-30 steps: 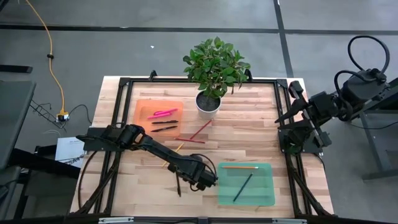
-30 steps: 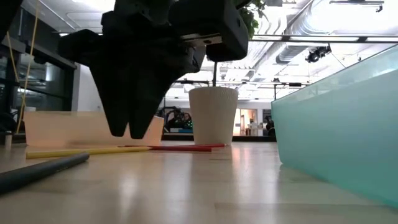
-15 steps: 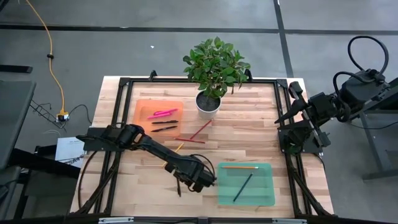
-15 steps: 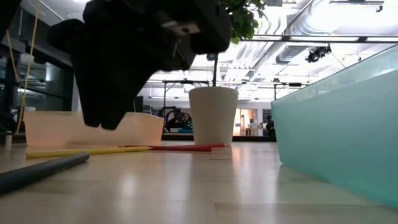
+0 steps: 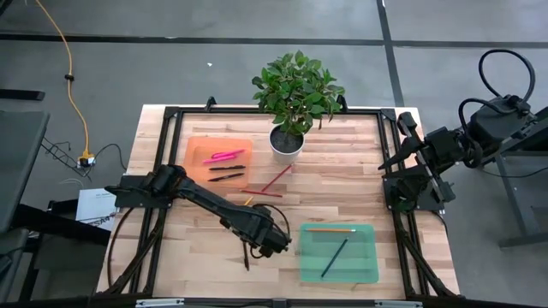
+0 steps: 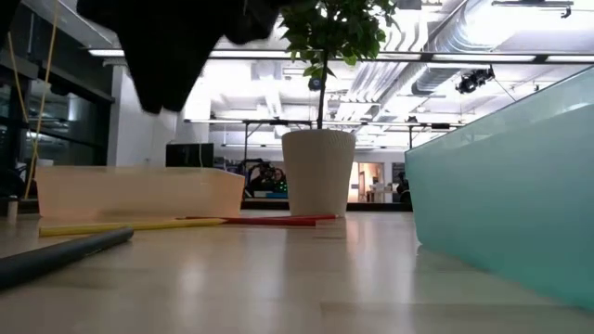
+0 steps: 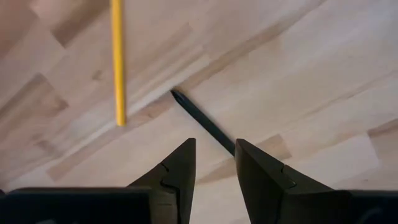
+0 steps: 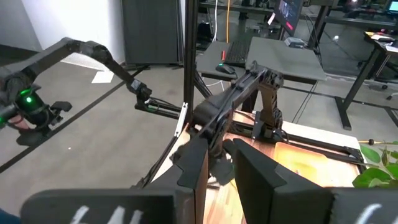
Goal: Sort pens & pencils
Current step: Put the black pen into the orange bin
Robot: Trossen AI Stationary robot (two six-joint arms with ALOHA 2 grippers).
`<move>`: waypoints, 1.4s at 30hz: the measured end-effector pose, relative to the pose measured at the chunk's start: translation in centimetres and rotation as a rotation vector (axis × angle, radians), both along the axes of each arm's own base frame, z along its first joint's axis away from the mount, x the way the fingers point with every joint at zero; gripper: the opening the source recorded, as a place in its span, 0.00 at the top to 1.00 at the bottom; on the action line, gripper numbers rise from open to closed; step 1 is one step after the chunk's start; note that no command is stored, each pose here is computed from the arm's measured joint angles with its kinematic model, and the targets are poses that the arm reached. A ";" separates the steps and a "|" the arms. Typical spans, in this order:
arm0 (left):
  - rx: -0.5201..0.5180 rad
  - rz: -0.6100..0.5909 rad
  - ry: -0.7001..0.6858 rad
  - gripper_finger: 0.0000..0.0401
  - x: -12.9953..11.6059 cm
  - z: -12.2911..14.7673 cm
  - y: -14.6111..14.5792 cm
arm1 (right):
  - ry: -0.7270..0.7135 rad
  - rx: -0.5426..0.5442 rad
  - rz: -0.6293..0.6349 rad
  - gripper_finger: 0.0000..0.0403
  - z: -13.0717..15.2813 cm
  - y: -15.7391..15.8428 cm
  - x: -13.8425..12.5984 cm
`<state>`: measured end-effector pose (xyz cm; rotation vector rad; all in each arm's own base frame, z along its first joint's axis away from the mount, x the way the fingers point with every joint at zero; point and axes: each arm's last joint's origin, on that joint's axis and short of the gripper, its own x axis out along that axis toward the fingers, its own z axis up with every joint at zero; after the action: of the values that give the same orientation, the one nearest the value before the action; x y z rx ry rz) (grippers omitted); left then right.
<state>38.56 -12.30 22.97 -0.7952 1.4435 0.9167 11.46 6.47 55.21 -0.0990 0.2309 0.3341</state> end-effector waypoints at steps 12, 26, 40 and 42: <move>0.184 -0.027 -0.139 0.75 -3.4 6.1 0.4 | -0.014 0.009 -0.007 0.83 0.1 0.1 0.2; -0.038 -0.039 0.036 0.75 -7.8 3.6 -2.4 | 0.013 -0.023 -0.029 0.83 -0.3 0.9 1.5; -0.105 0.217 -0.113 0.75 -8.6 -2.1 -2.6 | 0.024 -0.031 -0.034 0.83 -0.5 1.2 2.3; -0.081 0.250 -0.125 0.75 -8.6 -2.2 -2.6 | 0.027 -0.031 -0.030 0.83 -0.5 1.3 2.3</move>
<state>30.00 -14.86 20.76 -1.0926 1.2971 0.9825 13.81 7.73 54.67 -0.1214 0.2637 0.3027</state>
